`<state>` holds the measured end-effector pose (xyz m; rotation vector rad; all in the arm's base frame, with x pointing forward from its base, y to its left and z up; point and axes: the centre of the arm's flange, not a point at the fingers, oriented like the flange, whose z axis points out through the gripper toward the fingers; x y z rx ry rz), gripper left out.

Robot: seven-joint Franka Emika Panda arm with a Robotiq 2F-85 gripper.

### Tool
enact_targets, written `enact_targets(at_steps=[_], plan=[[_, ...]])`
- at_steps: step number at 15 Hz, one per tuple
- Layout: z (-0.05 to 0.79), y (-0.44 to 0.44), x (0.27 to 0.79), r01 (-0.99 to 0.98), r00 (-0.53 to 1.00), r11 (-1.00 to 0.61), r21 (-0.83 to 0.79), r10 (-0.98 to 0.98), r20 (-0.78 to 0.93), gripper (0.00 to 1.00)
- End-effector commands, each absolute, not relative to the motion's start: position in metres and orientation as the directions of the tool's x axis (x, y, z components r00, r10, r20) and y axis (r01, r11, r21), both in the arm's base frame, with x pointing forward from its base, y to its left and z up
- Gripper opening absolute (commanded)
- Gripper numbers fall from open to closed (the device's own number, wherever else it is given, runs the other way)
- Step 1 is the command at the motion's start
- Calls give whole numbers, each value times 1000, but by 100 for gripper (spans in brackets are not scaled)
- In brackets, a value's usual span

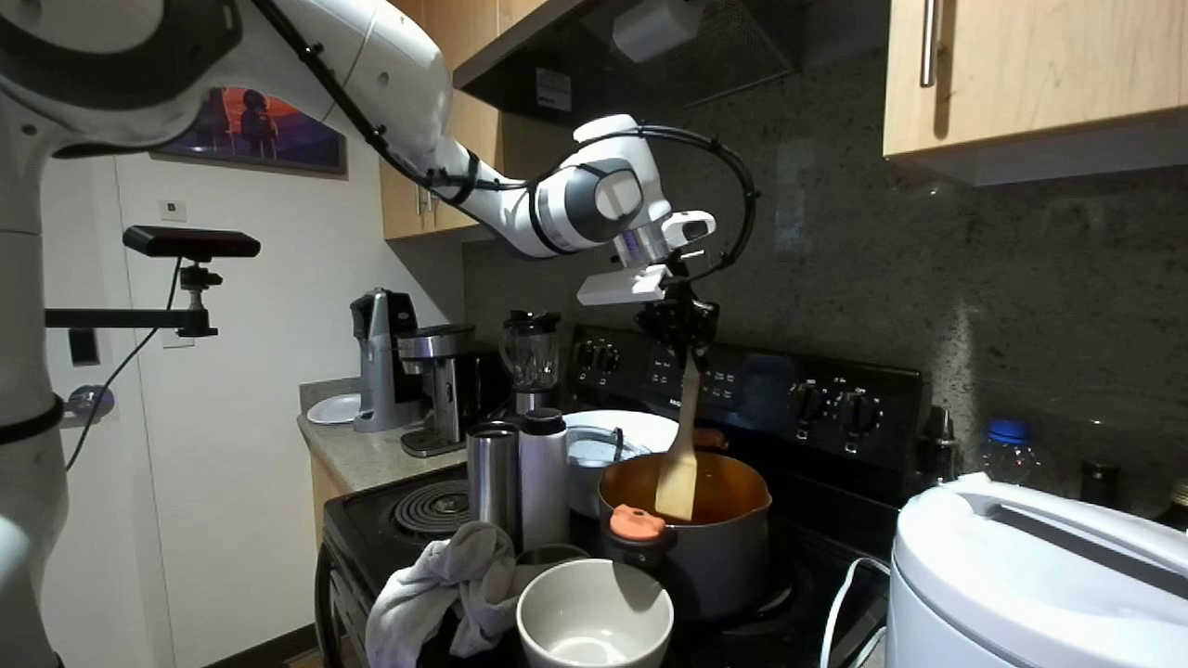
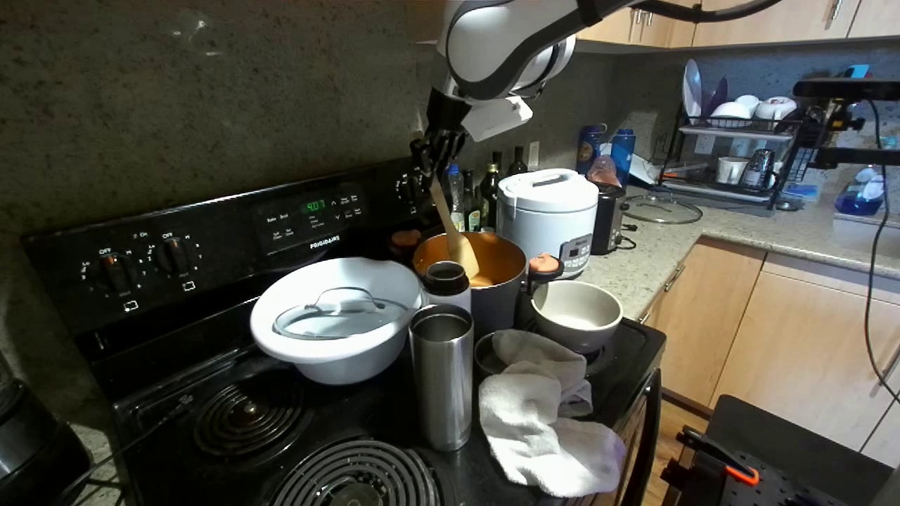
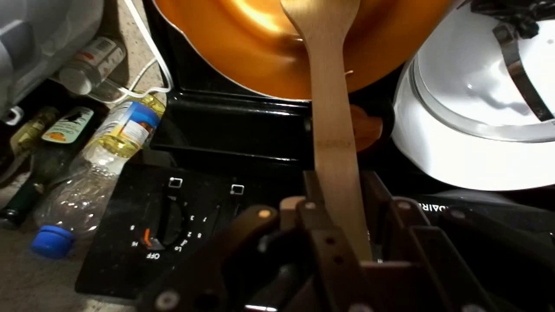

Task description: Take the lid off the pot, put it in the bowl then use a wooden spatula to stir in the pot

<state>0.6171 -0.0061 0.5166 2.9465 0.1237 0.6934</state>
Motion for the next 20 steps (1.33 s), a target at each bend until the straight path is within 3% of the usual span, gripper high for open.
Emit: enact_targets(at_steps=[1, 11, 20], plan=[[551, -5, 611, 58, 901, -980, 189, 133, 414, 8], [609, 36, 613, 187, 750, -982, -10, 136, 647, 8], [551, 64, 648, 234, 703, -963, -131, 75, 707, 8]])
